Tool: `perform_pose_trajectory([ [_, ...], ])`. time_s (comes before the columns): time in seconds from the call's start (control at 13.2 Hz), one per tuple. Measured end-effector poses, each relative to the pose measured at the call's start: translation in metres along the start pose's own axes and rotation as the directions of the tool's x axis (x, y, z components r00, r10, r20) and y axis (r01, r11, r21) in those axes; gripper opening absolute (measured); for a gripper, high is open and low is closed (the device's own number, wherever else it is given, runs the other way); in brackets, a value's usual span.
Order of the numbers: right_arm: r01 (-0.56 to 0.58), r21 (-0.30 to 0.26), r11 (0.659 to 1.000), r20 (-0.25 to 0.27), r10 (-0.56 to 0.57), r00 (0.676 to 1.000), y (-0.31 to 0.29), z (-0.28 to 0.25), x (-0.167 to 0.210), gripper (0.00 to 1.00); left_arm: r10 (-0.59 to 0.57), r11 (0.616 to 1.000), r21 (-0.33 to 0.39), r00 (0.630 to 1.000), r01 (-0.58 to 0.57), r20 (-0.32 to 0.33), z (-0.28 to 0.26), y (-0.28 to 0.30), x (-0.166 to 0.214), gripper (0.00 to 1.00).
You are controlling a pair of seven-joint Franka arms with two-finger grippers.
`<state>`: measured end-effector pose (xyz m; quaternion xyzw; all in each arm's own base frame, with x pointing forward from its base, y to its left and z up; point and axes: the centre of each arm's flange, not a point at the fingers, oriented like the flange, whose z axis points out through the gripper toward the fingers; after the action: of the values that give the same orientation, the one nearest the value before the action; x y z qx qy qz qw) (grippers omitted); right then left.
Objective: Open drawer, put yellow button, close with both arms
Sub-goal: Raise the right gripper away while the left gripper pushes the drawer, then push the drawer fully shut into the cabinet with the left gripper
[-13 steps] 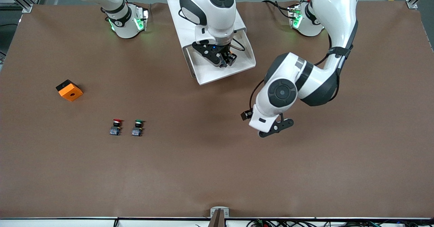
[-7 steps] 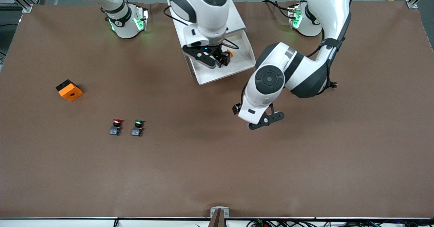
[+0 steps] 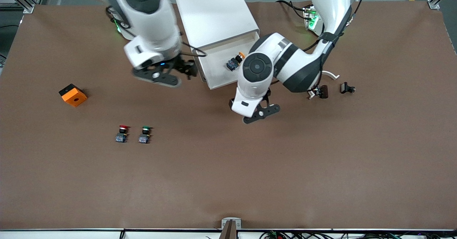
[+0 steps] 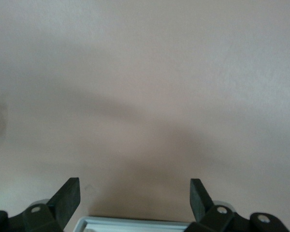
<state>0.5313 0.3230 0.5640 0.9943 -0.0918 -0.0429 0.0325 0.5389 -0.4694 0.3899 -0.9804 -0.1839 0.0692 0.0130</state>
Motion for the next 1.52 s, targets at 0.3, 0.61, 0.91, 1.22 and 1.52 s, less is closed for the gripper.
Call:
perform_pose_trajectory([
  [0.3, 0.141, 0.016, 0.990, -0.001, -0.141, 0.990, 0.113, -0.008, 0.074, 1.00, 0.017, 1.000, 0.011, 1.000, -0.017, 0.001, 0.006, 0.015, -0.031, 1.00],
  [0.61, 0.190, 0.012, 0.982, 0.003, -0.190, 0.982, 0.232, -0.003, 0.125, 1.00, 0.046, 0.999, 0.015, 0.999, -0.046, 0.000, 0.009, 0.024, -0.051, 1.00],
  [0.91, 0.217, 0.024, 0.976, 0.009, -0.217, 0.976, 0.316, 0.002, 0.145, 1.00, 0.080, 0.996, 0.030, 0.996, -0.080, -0.025, 0.010, 0.025, -0.055, 1.00],
  [1.22, 0.181, 0.029, 0.983, 0.011, -0.181, 0.983, 0.358, 0.005, 0.151, 1.00, 0.145, 0.989, 0.017, 0.989, -0.145, -0.040, 0.008, 0.027, -0.053, 1.00],
  [1.52, 0.151, 0.029, 0.988, -0.011, -0.151, 0.988, 0.377, -0.002, 0.154, 1.00, 0.172, 0.984, -0.031, 0.983, -0.174, -0.065, 0.017, 0.032, -0.058, 1.00],
])
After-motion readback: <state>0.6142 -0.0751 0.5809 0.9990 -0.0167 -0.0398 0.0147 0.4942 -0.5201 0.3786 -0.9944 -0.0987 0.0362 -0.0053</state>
